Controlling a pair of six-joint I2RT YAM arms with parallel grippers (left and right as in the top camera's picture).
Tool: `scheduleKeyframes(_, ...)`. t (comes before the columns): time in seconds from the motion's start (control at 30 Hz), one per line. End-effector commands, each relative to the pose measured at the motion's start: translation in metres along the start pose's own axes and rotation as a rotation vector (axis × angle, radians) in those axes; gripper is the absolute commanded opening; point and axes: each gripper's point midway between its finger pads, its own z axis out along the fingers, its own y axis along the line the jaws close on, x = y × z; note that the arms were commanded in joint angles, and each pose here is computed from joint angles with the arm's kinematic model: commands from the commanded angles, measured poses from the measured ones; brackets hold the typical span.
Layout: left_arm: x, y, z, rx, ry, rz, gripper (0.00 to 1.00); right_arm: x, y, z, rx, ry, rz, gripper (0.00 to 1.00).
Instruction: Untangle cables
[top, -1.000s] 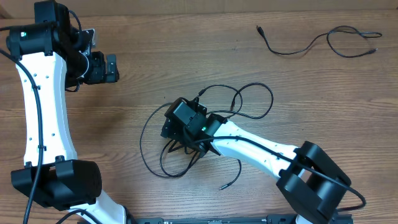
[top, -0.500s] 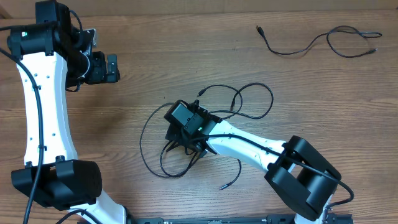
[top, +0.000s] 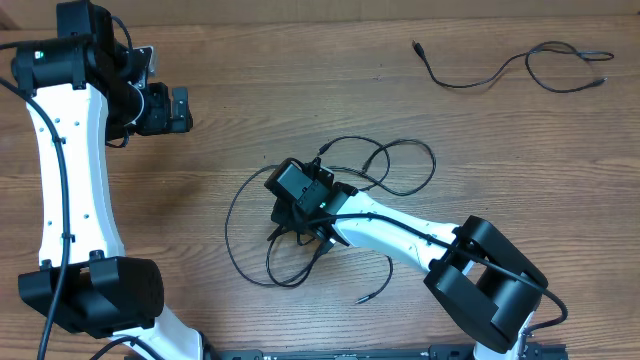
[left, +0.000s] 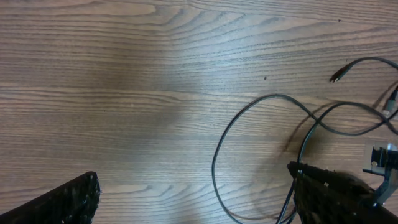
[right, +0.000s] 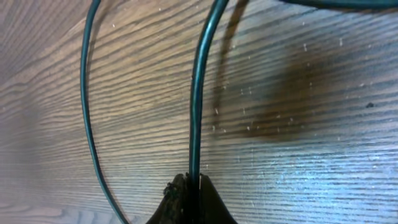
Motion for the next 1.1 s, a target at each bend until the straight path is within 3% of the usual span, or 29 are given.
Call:
scheduleKeyframes(0.0, 0.001, -0.004, 0.003, 0.013, 0.01, 0.02, 1.0, -0.002, -0.003, 0.001, 0.009, -0.011, -0.003, 0.04)
scheduleKeyframes(0.13, 0.001, -0.004, 0.003, 0.013, 0.01, 0.02, 1.0, -0.003, 0.012, -0.013, -0.035, -0.006, -0.08, 0.04)
scheduleKeyframes(0.27, 0.001, -0.004, 0.003, 0.013, 0.01, 0.02, 0.99, -0.018, 0.039, -0.056, -0.097, -0.074, -0.192, 0.04)
scheduleKeyframes(0.53, 0.001, -0.004, 0.003, 0.013, 0.01, 0.02, 1.0, -0.067, 0.095, -0.199, -0.24, -0.405, -0.414, 0.04)
scheduleKeyframes(0.73, 0.001, -0.004, 0.003, 0.013, 0.01, 0.02, 1.0, -0.111, 0.097, -0.317, -0.283, -0.765, -0.377, 0.04)
scheduleKeyframes(0.83, 0.001, -0.004, 0.003, 0.013, 0.01, 0.02, 1.0, -0.117, 0.101, -0.366, -0.317, -0.901, -0.467, 0.04)
scheduleKeyframes(1.07, 0.001, -0.004, 0.003, 0.012, 0.01, 0.019, 1.0, -0.118, 0.099, -0.416, -0.285, -1.046, -0.661, 0.04)
